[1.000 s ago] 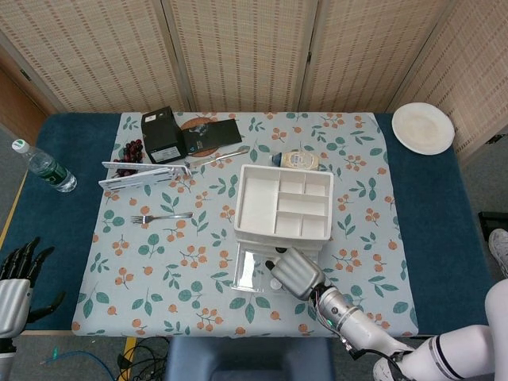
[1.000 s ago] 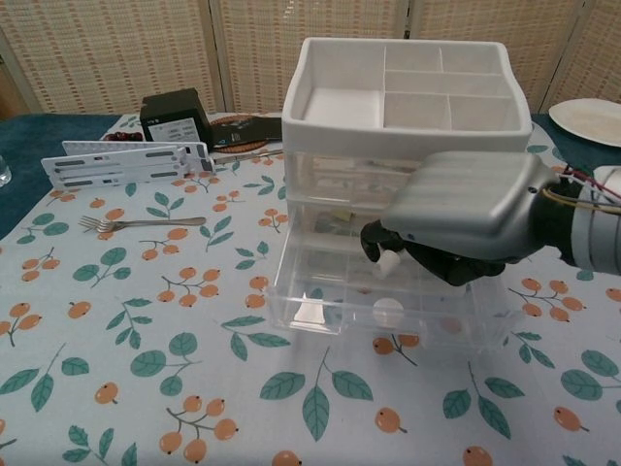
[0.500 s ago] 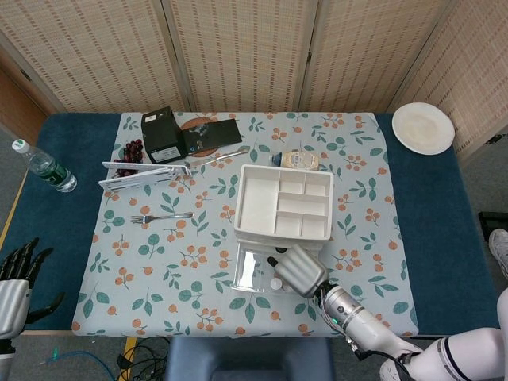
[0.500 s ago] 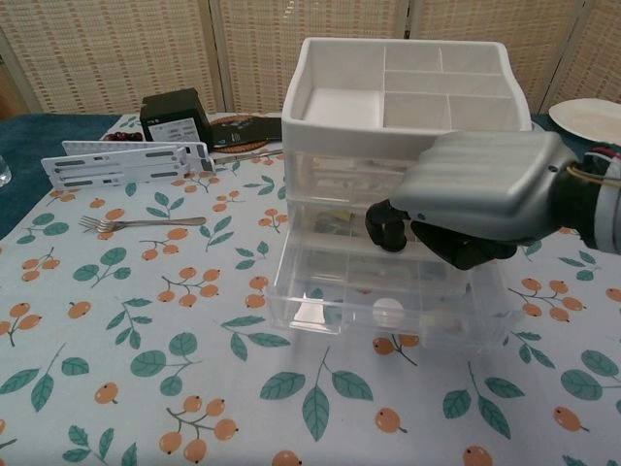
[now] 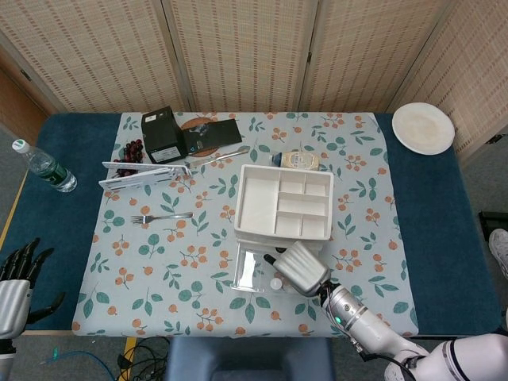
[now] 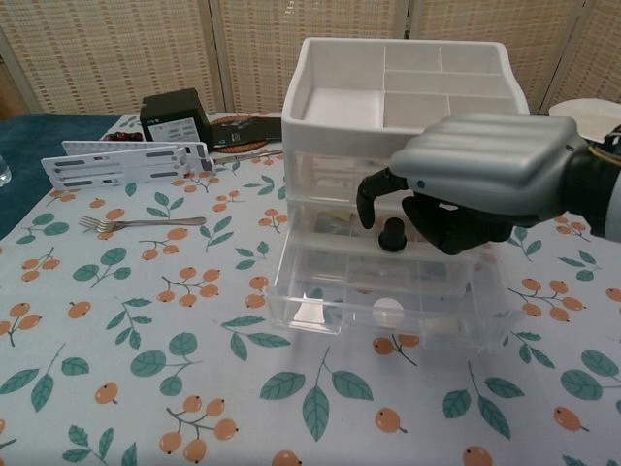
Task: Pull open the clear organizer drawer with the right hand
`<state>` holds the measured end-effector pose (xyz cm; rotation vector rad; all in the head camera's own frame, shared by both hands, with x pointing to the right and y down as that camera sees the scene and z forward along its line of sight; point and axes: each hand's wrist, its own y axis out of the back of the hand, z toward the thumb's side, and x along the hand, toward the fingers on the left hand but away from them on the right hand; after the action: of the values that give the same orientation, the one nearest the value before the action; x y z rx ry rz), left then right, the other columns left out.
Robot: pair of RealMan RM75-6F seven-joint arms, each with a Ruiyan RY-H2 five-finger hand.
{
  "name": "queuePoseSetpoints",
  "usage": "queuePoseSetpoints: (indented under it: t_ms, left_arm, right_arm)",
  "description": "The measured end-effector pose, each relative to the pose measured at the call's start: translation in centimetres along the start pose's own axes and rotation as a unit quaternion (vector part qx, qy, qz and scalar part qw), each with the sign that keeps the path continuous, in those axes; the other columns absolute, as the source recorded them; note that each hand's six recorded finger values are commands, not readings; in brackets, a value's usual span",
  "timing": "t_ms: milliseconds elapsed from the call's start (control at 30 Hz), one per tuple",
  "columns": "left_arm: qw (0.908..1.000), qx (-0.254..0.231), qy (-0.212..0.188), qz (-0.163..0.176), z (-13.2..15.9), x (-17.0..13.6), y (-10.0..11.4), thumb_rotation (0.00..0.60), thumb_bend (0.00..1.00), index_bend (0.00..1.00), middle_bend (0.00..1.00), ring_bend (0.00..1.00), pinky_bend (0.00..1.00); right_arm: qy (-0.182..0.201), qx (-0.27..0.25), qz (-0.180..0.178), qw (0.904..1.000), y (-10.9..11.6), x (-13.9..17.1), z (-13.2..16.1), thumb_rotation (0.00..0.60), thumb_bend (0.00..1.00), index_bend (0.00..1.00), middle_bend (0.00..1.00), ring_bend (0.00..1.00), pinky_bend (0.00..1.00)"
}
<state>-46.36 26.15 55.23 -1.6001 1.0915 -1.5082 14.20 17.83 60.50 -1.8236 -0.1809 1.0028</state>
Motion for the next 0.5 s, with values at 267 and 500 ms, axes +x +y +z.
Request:
queuePoseSetpoints:
  t_ms: [267, 500]
  left_arm:
    - [1.0000, 0.001, 0.001, 0.001, -0.01, -0.01, 0.08, 0.600, 0.25, 0.14, 0.00, 0.04, 0.07]
    - [1.0000, 0.000, 0.000, 0.001, 0.04, -0.02, 0.07, 0.600, 0.25, 0.14, 0.00, 0.04, 0.07]
  right_arm:
    - [0.006, -0.087, 0.021, 0.9960, -0.11, -0.23, -0.25, 0.600, 0.00, 0.31, 0.91, 1.00, 1.00]
    - [0.006, -0.107, 0.023, 0.9939, -0.01, -0.35, -0.24, 0.600, 0.00, 0.30, 0.91, 1.00, 1.00]
